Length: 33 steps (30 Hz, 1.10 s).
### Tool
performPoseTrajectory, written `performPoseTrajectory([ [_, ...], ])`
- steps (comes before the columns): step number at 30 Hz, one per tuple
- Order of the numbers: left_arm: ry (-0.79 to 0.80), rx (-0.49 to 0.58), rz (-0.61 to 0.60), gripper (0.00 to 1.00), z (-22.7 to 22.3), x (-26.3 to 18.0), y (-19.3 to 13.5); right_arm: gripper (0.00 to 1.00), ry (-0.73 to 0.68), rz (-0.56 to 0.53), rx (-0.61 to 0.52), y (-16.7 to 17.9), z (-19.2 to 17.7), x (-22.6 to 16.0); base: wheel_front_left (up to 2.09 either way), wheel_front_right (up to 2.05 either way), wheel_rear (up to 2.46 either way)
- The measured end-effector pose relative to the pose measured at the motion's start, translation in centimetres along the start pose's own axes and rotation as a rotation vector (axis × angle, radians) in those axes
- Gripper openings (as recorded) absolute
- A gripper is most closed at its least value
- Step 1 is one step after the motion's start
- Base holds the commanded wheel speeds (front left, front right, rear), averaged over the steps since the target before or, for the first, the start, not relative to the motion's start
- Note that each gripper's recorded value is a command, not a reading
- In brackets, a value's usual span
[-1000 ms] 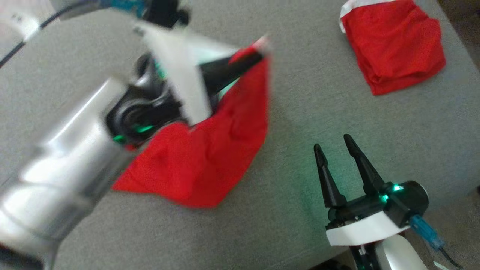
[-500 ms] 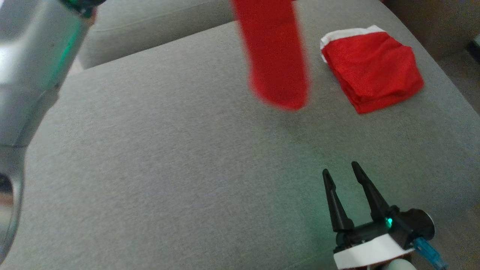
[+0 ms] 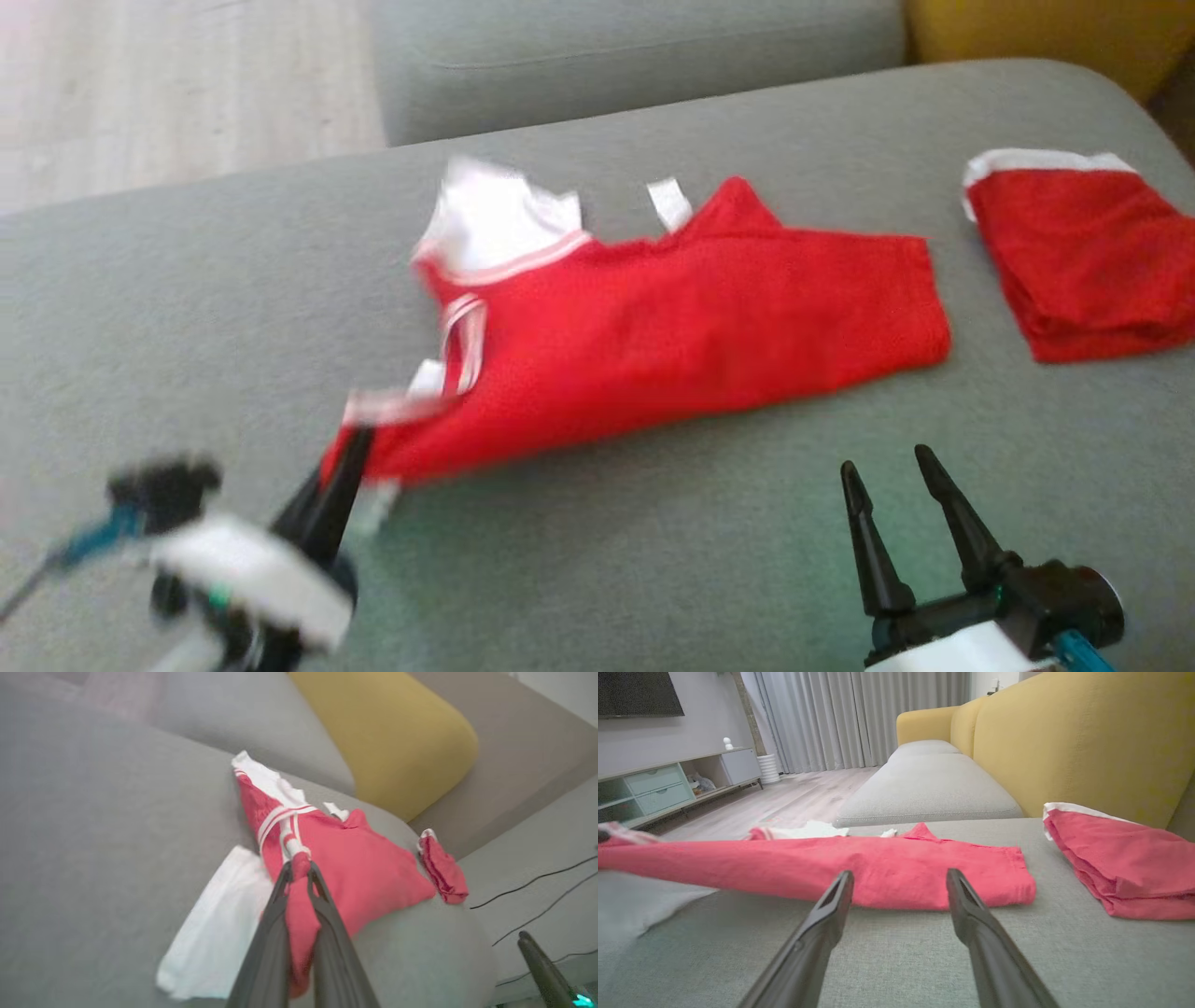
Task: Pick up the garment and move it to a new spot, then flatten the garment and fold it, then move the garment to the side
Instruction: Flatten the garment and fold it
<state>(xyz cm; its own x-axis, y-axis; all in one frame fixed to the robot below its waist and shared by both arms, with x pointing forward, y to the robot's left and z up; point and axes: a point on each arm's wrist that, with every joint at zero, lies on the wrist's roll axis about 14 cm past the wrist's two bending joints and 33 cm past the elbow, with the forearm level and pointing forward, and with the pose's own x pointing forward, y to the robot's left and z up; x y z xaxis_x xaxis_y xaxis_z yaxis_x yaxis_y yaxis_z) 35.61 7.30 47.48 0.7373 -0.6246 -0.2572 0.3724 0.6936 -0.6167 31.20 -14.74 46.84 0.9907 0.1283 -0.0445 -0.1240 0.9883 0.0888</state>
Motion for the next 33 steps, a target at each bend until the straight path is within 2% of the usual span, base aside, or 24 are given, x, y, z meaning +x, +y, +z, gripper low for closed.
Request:
performPoseTrajectory([
  [3,0.008,-0.041,0.095,0.0,-2.3,-3.1,1.9,1.0,0.0,0.034,-0.001,0.9,0.0,0.5,0.0,0.0,0.0],
  [4,0.008,-0.041,0.095,0.07,-2.3,-3.1,1.9,1.0,0.0,0.034,-0.001,0.9,0.0,0.5,0.0,0.0,0.0],
  [5,0.011,-0.051,0.115,0.49,-2.9,-3.8,2.1,1.0,0.001,0.046,-0.001,1.2,0.0,0.7,0.0,0.0,0.0],
  [6,0.019,-0.058,0.132,1.0,-3.4,-4.3,2.3,1.0,0.002,0.059,-0.006,1.5,-0.1,0.8,0.0,0.0,0.0],
  [10,0.06,-0.01,0.128,1.0,-3.7,-5.3,2.2,1.0,0.015,0.082,-0.01,2.1,-0.4,1.2,0.0,0.0,0.0],
  [12,0.054,0.091,0.112,1.0,-2.0,-4.9,2.4,1.0,0.026,0.087,-0.012,2.3,-0.8,1.4,0.0,0.0,0.0],
  [15,0.023,0.293,0.074,1.0,3.2,-2.8,2.1,1.0,0.047,0.093,-0.016,2.4,-1.4,1.6,0.0,0.0,0.0],
  [18,0.006,0.48,-0.016,1.0,8.4,0.4,-0.1,1.0,0.064,0.096,-0.021,2.4,-1.8,2.1,0.0,0.0,0.0],
  [19,0.006,0.508,-0.053,1.0,9.6,1.5,-1.1,1.0,0.064,0.096,-0.022,2.3,-1.9,2.4,0.0,0.0,0.0],
  [23,0.134,0.569,-0.088,1.0,11.2,6.1,-1.2,1.0,0.054,0.083,-0.036,1.7,-1.6,3.8,0.0,0.0,0.0],
  [29,0.408,0.639,-0.002,1.0,10.3,11.9,3.3,1.0,0.068,0.049,-0.04,0.5,-2.0,5.1,0.0,0.0,0.0],
  [33,0.482,0.679,0.044,1.0,10.1,15.3,5.8,1.0,0.087,0.001,-0.029,-1.0,-2.5,5.2,0.0,0.0,0.0],
])
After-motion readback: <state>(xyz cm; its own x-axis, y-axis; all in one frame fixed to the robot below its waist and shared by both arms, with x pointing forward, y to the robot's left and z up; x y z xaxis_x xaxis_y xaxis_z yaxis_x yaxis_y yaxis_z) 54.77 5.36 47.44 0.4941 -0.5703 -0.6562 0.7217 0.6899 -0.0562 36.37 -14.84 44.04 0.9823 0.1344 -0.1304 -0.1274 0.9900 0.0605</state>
